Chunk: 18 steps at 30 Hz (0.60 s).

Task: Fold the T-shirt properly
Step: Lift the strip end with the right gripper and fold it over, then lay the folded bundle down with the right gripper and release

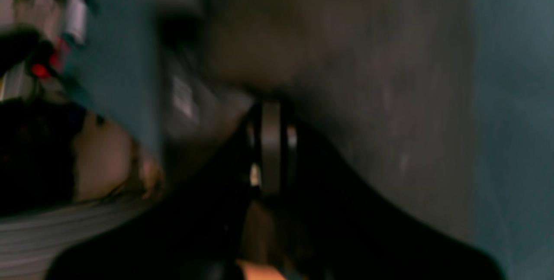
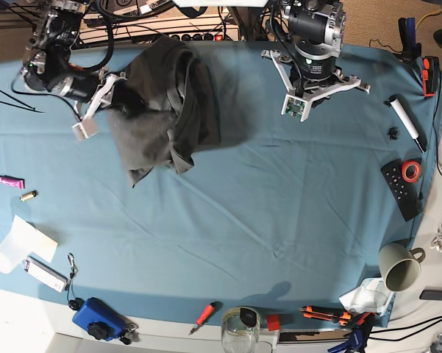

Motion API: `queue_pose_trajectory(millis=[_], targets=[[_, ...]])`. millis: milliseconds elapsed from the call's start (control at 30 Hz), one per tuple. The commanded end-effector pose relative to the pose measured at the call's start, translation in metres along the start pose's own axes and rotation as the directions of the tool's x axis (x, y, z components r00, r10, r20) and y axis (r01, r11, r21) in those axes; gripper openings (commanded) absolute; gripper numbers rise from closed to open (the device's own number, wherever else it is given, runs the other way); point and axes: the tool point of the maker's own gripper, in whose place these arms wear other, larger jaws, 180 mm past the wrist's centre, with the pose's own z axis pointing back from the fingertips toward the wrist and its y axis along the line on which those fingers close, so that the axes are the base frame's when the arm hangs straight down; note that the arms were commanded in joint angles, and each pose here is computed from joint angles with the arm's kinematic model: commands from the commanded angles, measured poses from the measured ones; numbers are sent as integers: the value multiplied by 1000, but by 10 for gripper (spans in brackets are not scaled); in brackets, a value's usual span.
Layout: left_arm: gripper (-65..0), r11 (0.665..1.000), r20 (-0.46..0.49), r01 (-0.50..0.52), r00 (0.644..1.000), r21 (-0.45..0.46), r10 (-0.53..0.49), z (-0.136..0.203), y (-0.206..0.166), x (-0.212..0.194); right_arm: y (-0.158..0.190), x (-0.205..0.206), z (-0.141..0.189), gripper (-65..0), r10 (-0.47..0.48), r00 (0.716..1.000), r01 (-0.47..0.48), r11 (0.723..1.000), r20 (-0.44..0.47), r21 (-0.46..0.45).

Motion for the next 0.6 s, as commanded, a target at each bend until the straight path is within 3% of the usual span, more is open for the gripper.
queue_pose_trajectory(millis=[0,100,200,333,433,567], targets=[[-650,1000,27,-5,1000,8,4,3,2,6,-9,-1,3,-638,-4,1000,4,1000,-8,-27],[-650,1000,30,-5,1000,8,5,3,2,6,-25,-23,-2,-638,-64,996,60,996,-68,-59],[-650,1000,32,-5,999,8,4,3,2,7,-22,-23,-3,-638,-86,995,84,996,-53,-33],[-650,1000,38,-4,999,8,4,3,2,8,10,13,2,-638,-104,989,88,986,107,144],[-650,1000,38,-4,999,8,4,3,2,8,42,48,15,-638,-91,967,24,963,237,270],[-650,1000,38,-4,999,8,4,3,2,8,57,84,23,-638,28,950,-111,962,312,251]])
